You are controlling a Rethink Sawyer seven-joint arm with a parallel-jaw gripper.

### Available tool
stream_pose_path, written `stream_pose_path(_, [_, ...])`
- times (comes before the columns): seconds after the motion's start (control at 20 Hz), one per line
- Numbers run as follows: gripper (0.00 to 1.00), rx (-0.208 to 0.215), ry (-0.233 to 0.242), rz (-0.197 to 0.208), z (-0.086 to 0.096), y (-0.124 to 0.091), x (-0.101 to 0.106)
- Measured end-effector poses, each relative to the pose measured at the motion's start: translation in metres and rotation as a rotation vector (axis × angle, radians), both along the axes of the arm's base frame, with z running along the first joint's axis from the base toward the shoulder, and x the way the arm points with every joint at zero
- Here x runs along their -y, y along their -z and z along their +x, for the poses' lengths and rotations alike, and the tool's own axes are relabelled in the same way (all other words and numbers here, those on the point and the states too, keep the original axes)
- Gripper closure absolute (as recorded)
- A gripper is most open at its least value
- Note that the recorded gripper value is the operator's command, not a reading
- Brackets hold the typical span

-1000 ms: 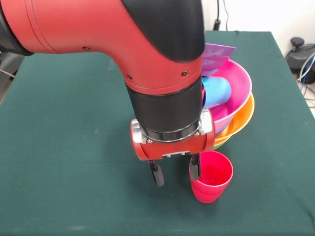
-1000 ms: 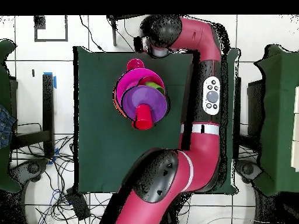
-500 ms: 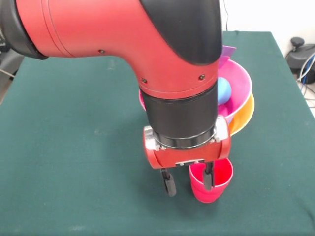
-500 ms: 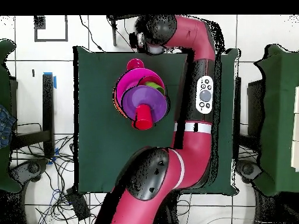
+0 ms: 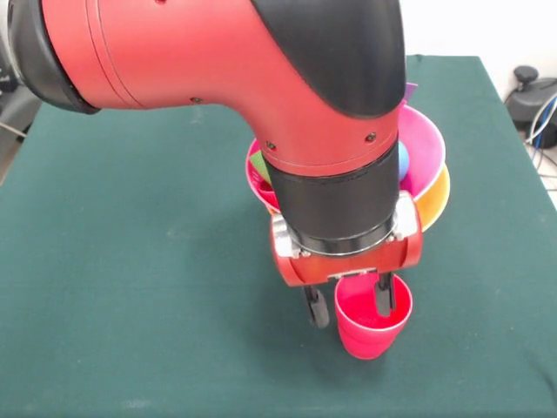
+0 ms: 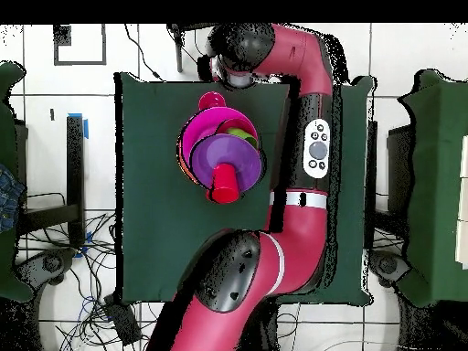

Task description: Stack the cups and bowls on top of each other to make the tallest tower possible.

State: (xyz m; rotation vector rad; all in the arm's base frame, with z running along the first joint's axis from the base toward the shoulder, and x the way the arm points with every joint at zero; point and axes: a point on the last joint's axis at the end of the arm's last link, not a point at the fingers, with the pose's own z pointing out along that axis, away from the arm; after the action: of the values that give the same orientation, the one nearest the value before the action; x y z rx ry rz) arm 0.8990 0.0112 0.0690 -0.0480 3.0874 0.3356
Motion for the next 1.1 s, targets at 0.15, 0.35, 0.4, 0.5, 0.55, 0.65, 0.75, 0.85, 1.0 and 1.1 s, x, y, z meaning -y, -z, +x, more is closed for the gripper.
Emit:
stream_pose_path(0.15, [0.00,-0.048,-0.010,0.007,-0.007,0.001,-0.001])
stream_pose_path(0.35, [0.00,-0.109,-0.023,0.013,-0.016,0.003,-0.004])
stream_pose_path(0.4, [0.00,-0.119,-0.026,0.014,-0.017,0.004,-0.005])
stream_pose_path(0.5, [0.00,-0.128,-0.029,0.014,-0.019,0.005,-0.006])
stream_pose_path(0.55, [0.00,-0.129,-0.030,0.013,-0.019,0.006,-0.006])
stream_pose_path(0.65, [0.00,-0.132,-0.032,0.012,-0.020,0.007,-0.008])
stream_pose_path(0.75, [0.00,-0.135,-0.035,0.011,-0.021,0.010,-0.010])
stream_pose_path(0.85, [0.00,-0.138,-0.038,0.009,-0.021,0.013,-0.013])
stream_pose_path(1.0, [0.00,-0.133,-0.041,0.003,-0.021,0.015,-0.016])
stream_pose_path(1.1, [0.00,-0.122,-0.042,-0.004,-0.020,0.017,-0.018])
